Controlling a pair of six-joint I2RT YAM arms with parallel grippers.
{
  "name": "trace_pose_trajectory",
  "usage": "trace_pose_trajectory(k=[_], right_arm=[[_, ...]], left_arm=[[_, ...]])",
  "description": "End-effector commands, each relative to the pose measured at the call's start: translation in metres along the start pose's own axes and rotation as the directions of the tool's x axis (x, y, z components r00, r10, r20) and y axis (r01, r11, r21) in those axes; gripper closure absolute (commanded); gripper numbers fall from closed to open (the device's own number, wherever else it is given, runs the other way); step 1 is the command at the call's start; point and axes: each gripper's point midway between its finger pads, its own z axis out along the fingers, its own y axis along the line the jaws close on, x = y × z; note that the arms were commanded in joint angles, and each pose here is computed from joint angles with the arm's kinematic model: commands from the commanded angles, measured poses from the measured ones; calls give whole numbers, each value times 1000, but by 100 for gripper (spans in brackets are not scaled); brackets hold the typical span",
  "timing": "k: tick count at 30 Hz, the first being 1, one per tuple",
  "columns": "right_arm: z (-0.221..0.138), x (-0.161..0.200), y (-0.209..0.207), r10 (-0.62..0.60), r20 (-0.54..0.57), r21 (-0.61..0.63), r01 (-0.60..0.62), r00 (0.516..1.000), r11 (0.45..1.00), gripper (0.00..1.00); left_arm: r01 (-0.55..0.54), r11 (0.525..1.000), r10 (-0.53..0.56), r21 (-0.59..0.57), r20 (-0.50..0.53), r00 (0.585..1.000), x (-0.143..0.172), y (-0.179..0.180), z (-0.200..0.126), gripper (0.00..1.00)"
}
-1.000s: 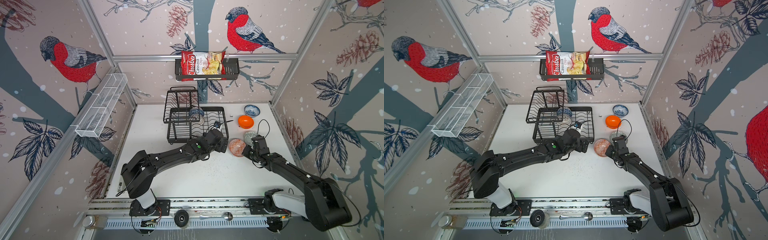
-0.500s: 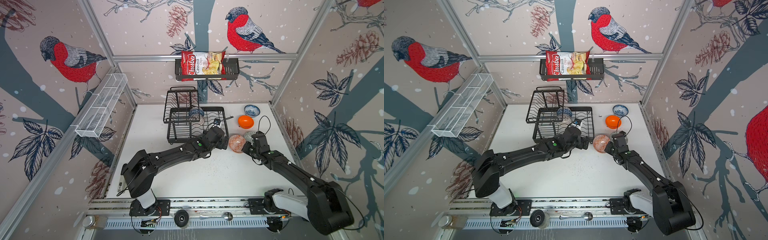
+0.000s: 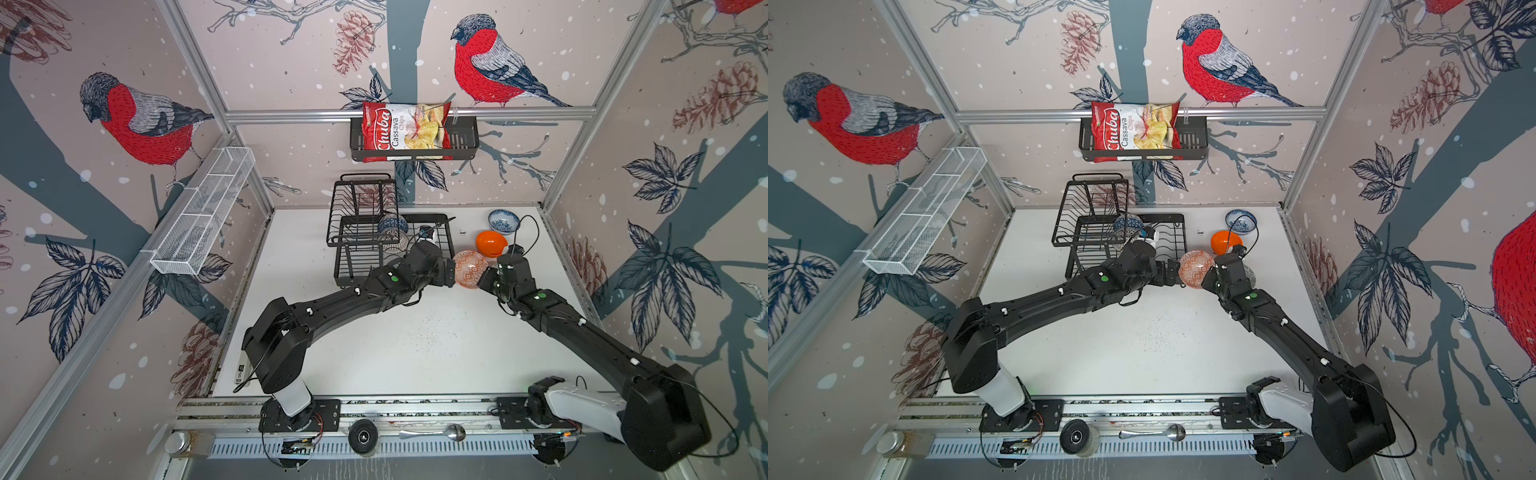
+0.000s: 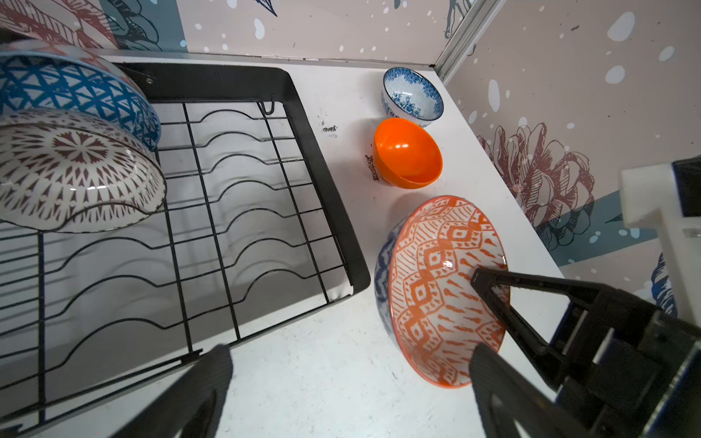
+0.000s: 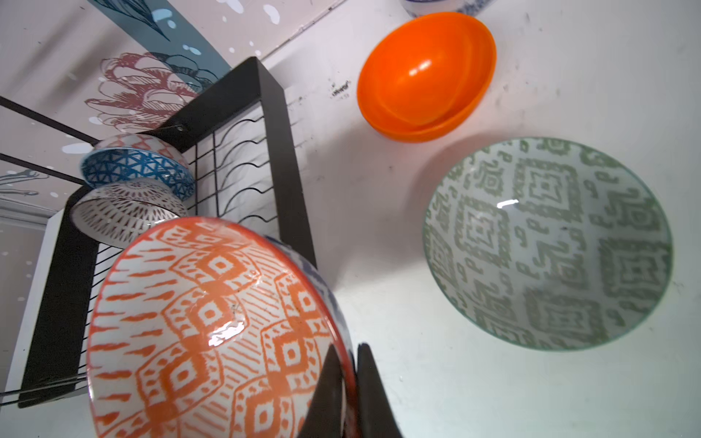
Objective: Load bowls into a dish rack
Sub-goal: Pick up the bowl from the middle-right of the table.
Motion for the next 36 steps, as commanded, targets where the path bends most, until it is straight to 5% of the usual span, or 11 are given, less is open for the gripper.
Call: trace_pose_trajectory(k=[1, 20, 33, 36], right_arm=[[-4, -22, 19, 8, 78, -7, -8, 997, 1000, 100], [-38, -40, 63, -14, 239, -62, 30, 971, 998, 100], [-38, -28, 70, -25, 241, -76, 45, 970, 996, 99], [-37, -26, 73, -25, 237, -80, 45, 971, 996, 94]], left_arm=[[44, 998, -43, 49, -3, 999, -5, -10, 4, 4], [122, 990, -125, 67, 43, 991, -15, 4, 8, 43], [125, 987, -129, 97, 33, 991, -12, 0, 9, 96], [126, 987, -130, 99, 33, 991, -12, -1, 8, 100]])
